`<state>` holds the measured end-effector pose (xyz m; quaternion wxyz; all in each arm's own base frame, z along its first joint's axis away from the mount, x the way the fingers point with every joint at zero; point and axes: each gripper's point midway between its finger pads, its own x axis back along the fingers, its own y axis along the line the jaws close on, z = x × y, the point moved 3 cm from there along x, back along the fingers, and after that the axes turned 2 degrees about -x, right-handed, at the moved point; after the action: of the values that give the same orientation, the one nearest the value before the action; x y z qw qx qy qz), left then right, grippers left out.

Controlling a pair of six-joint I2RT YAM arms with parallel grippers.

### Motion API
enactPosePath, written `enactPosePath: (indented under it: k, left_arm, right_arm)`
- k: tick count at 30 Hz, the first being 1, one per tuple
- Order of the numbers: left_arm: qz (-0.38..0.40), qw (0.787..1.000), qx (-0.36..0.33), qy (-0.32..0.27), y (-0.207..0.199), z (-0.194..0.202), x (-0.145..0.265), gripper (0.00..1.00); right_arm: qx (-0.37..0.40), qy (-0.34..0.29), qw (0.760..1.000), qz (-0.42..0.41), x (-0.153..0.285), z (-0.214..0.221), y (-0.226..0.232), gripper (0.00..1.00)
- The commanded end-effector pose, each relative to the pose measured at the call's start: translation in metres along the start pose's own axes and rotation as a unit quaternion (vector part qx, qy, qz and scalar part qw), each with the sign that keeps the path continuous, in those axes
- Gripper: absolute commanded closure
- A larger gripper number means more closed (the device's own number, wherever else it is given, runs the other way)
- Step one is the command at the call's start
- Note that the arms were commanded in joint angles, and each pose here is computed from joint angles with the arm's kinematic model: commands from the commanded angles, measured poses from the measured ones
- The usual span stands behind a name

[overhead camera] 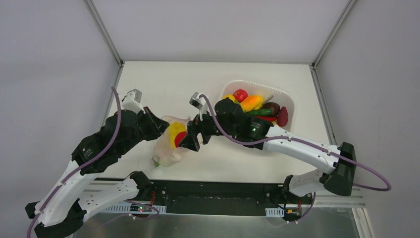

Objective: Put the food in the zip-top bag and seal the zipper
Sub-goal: Place the fake fruit in the zipper food storage bag, then adjust the zipper food storage bag at the center of the board.

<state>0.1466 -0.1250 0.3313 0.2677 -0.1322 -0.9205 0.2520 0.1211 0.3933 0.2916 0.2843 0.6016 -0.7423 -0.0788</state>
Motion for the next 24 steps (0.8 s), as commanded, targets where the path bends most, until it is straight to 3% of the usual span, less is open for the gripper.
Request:
enactPosePath:
  k: [1, 5, 10, 16, 18, 20, 22, 24]
  left_arm:
    - [-0.006, 0.998, 0.026, -0.05, 0.0, -0.016, -0.002, 1.0]
    - [-0.014, 0.999, 0.021, -0.048, 0.0, -0.015, -0.006, 1.0]
    - [-0.003, 0.999, 0.014, -0.033, -0.009, -0.013, -0.014, 1.0]
    - [0.004, 1.0, 0.009, -0.022, -0.013, -0.011, -0.016, 1.0]
    - [0.007, 1.0, 0.007, -0.021, -0.014, -0.011, -0.014, 1.0]
    - [0.006, 1.0, 0.006, -0.021, -0.013, -0.012, -0.013, 1.0]
    - [0.002, 1.0, 0.005, -0.022, -0.01, -0.011, -0.012, 1.0]
    - [-0.005, 1.0, 0.002, -0.024, -0.006, -0.011, -0.011, 1.0]
  right_arm:
    - [0.022, -0.096, 0.995, -0.023, 0.051, -0.049, 0.034, 0.2]
    - [0.028, -0.141, 0.99, -0.013, 0.091, -0.051, 0.039, 0.22]
    - [-0.055, -0.186, 0.967, 0.164, 0.097, -0.03, -0.026, 0.28]
    - [-0.123, -0.122, 0.973, 0.154, 0.053, -0.02, -0.035, 0.33]
    - [-0.131, -0.099, 0.973, 0.165, 0.037, -0.017, -0.041, 0.42]
    - [-0.127, -0.069, 0.972, 0.187, 0.023, -0.012, -0.05, 0.59]
    - [-0.118, -0.053, 0.972, 0.197, 0.017, -0.015, -0.053, 0.83]
    - [-0.107, -0.062, 0.976, 0.179, 0.018, -0.023, -0.046, 0.96]
